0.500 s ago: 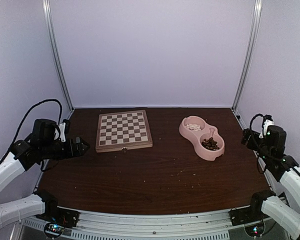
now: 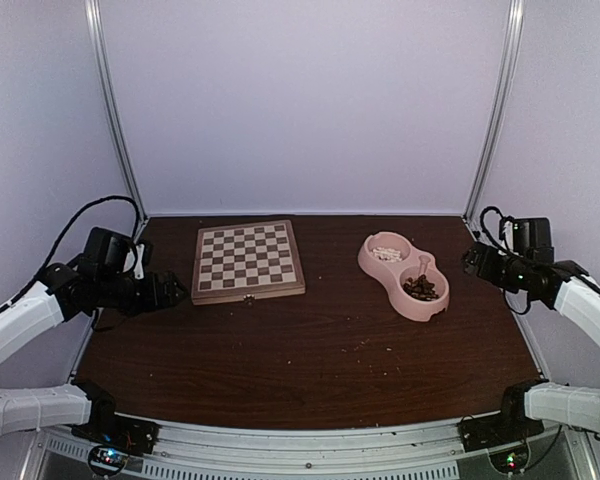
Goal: Set up the chess pieces on the board
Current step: Move the chessboard to the center of the board.
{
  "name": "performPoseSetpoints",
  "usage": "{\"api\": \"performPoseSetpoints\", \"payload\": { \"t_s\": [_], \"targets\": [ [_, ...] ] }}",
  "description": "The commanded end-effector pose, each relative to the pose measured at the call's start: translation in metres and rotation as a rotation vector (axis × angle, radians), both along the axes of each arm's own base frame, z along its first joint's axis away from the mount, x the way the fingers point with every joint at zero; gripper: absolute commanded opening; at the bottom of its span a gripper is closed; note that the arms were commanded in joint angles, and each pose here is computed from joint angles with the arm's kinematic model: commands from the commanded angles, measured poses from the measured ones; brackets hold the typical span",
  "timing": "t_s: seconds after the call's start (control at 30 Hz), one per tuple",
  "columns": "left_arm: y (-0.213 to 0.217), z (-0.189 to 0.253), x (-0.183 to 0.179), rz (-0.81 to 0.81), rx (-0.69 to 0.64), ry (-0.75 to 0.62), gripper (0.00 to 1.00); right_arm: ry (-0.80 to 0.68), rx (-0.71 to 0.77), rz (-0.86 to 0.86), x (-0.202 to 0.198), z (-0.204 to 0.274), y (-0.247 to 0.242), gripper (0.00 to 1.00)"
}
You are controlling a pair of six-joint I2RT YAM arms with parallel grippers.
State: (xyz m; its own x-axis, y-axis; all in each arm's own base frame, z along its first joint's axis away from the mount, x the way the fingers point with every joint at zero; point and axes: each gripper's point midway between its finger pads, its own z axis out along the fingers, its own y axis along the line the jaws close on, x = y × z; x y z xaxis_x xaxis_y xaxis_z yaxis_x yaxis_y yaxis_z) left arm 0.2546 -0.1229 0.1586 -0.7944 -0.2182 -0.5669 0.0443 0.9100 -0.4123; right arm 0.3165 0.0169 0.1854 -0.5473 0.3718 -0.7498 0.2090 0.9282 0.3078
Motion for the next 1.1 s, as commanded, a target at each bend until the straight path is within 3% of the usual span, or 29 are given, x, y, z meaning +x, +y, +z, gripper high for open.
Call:
{"api": "performPoseSetpoints", "payload": {
  "t_s": [0.0, 0.2, 0.53, 0.63, 0.87, 1.07],
  "targets": [
    [-0.003, 0.008, 0.016, 0.002, -0.028, -0.004, 0.98, -0.035, 0.14, 0.208, 0.002, 0.011, 0.048, 1.0],
    [-0.001, -0.006, 0.037, 0.02, -0.044, 0.036, 0.98, -0.018, 0.137, 0.374, 0.009, 0.015, 0.107, 1.0],
    [-0.003, -0.008, 0.071, 0.019, -0.077, 0.041, 0.98, -0.011, 0.251, 0.56, 0.033, 0.003, 0.231, 0.99],
    [-0.002, -0.015, 0.076, 0.021, -0.065, 0.06, 0.98, 0.0, 0.295, 0.59, 0.046, -0.006, 0.262, 0.94],
    [0.001, -0.037, 0.088, 0.033, -0.063, 0.117, 0.9, 0.06, 0.397, 0.653, 0.079, -0.037, 0.32, 0.73],
    [0.002, -0.052, 0.1, 0.041, -0.042, 0.122, 0.87, 0.115, 0.42, 0.66, 0.094, -0.068, 0.355, 0.72]
  ]
}}
